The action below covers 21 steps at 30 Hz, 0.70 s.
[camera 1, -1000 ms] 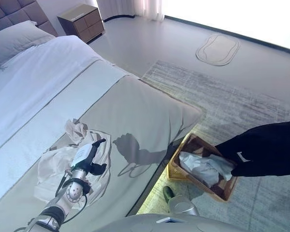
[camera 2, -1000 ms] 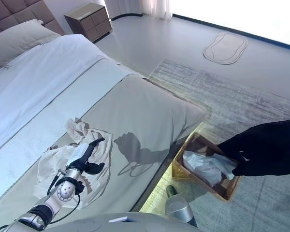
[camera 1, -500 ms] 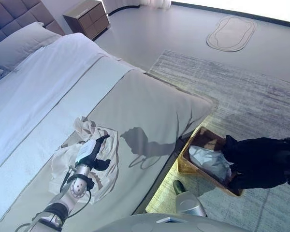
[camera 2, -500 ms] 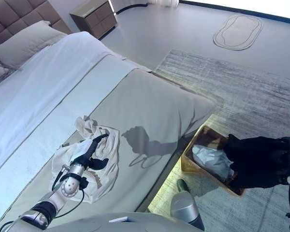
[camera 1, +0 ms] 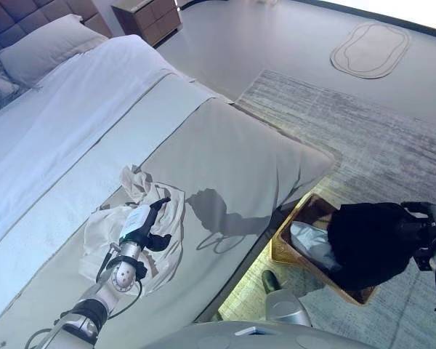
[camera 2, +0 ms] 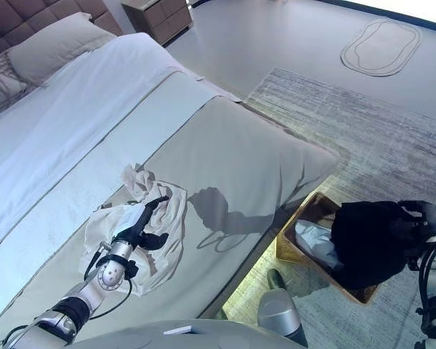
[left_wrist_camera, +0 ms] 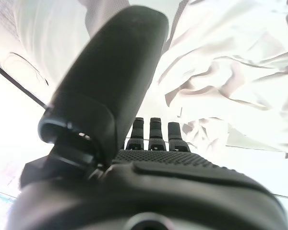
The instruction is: Pick up the clothes from the bed and place them into the basket
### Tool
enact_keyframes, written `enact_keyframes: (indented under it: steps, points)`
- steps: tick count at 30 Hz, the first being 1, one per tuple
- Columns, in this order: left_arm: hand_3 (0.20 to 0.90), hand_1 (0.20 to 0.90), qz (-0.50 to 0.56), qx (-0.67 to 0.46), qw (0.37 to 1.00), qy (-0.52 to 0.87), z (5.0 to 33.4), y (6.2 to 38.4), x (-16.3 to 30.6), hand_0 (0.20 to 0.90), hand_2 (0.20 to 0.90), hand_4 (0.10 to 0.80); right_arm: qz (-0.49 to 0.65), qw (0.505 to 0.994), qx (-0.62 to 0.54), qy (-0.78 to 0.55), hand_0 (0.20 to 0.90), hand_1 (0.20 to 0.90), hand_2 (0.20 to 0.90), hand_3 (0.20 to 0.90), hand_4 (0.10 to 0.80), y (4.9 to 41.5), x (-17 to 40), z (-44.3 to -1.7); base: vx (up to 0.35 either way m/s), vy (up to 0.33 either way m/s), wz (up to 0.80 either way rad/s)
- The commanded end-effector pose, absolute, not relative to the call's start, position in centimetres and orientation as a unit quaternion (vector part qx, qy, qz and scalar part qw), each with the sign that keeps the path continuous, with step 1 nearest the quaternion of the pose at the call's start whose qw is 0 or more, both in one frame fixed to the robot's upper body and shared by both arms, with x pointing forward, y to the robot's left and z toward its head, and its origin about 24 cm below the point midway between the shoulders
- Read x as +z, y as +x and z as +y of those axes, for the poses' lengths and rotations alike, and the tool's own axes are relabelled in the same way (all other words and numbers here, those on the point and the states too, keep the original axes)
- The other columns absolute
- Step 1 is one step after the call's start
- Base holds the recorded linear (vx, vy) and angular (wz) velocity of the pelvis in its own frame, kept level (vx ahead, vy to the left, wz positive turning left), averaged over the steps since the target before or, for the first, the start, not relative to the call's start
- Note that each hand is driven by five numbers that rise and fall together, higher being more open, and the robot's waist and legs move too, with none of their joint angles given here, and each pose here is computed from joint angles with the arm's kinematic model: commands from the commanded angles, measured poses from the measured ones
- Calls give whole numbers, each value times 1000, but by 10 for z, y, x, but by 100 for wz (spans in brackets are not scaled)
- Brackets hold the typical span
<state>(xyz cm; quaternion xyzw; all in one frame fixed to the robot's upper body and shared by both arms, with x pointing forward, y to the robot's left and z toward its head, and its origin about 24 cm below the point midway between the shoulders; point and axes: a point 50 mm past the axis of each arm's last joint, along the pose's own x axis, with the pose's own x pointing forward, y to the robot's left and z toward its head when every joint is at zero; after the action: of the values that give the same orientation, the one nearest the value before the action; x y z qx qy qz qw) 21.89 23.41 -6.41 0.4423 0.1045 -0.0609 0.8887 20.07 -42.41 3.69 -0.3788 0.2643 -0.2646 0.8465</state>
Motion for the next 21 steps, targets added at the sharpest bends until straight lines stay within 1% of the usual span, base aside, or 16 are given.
enact_keyframes:
  steps: [1, 14, 18, 21]
  points:
    - [900, 900, 57, -22, 893, 447, 245, 236, -42, 900, 900, 800, 173, 843, -292, -418, 900, 900, 900, 900, 800, 225, 81, -427, 7, -1, 9]
    - [900, 900, 73, 1, 890, 449, 255, 227, -47, 900, 900, 800, 164, 865, -267, -391, 900, 900, 900, 900, 800, 235, 76, -412, 6, -1, 4]
    - [900, 900, 78, 9, 890, 450, 257, 227, -47, 900, 900, 800, 138, 880, -270, -364, 900, 900, 900, 900, 800, 241, 84, -407, 8, -7, 5]
    - [900, 900, 83, 21, 890, 448, 260, 224, -49, 900, 900, 800, 84, 895, -278, -338, 900, 900, 900, 900, 800, 253, 100, -397, 16, -4, 10]
